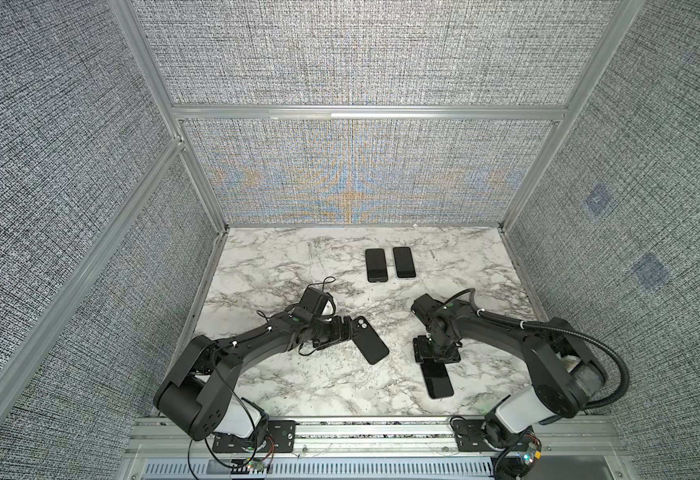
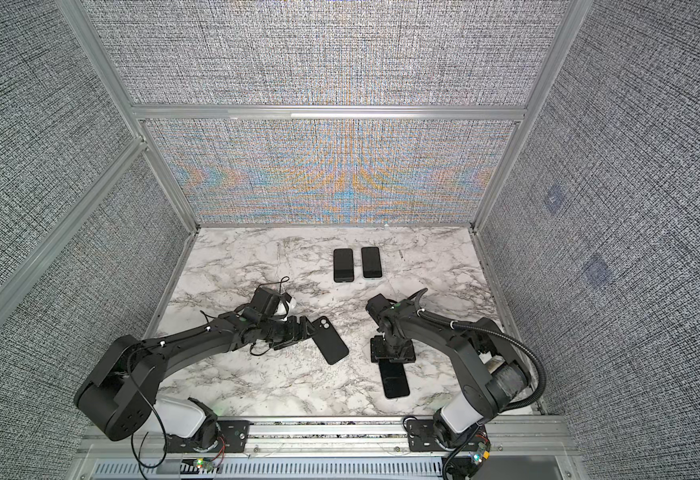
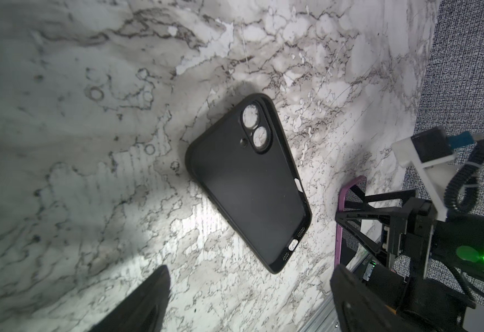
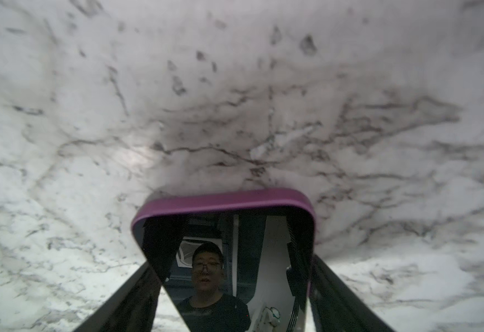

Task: Put the phone into the phone case
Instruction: 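Carry the pink-edged phone beside the black-cased phone with the right gripper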

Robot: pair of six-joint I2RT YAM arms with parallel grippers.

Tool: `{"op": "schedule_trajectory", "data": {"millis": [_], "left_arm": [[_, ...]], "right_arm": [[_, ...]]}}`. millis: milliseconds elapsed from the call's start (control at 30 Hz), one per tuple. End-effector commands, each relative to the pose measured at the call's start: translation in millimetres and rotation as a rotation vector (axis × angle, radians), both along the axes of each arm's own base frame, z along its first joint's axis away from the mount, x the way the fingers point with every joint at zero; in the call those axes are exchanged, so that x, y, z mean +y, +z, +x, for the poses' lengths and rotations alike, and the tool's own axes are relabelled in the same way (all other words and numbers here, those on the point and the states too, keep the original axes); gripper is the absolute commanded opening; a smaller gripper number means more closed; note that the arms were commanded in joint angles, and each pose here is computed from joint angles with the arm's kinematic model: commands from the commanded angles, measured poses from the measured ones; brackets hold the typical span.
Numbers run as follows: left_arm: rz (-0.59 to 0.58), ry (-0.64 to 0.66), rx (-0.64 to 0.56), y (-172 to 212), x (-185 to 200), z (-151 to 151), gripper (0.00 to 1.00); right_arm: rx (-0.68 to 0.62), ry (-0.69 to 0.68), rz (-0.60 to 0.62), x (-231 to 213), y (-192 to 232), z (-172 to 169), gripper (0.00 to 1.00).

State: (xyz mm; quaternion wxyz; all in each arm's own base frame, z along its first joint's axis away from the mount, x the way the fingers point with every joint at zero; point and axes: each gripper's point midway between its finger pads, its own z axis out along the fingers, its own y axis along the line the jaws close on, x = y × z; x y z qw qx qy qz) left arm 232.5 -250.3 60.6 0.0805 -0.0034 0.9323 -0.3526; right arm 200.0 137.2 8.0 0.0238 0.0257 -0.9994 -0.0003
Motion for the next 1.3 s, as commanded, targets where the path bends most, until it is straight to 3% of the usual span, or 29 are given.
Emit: {"op": "schedule_trajectory", "data": {"millis": [0, 400, 933, 1133, 1267], "left_arm": [[0.016, -0.003, 0.010, -1.9, 2.0, -1.6, 0.89], [0.035, 0.021, 0.048, -11.2, 5.6, -4.0, 0.89], [0.031, 0.049, 0.047, -11.8, 11.1, 1.2, 0.89], [0.032, 0.064, 0.042, -11.2, 18.5, -1.4, 0.89], [0.030, 0.065, 0.040, -9.7, 19.9, -1.8, 0.89]], "right_arm": [[-0.095, 0.095, 0.095, 30.0, -7.9, 33.3, 0.78], [-0.123, 0.233, 0.131, 76.2, 8.8, 52.4, 0.78], [-0.097, 0.311, 0.152, 126.4, 13.0, 29.0, 0.78], [-0.114, 0.360, 0.066, 115.8, 9.8, 32.3, 0.79], [-0.112, 0.397, 0.021, 105.9, 7.1, 31.9, 0.85]]}}
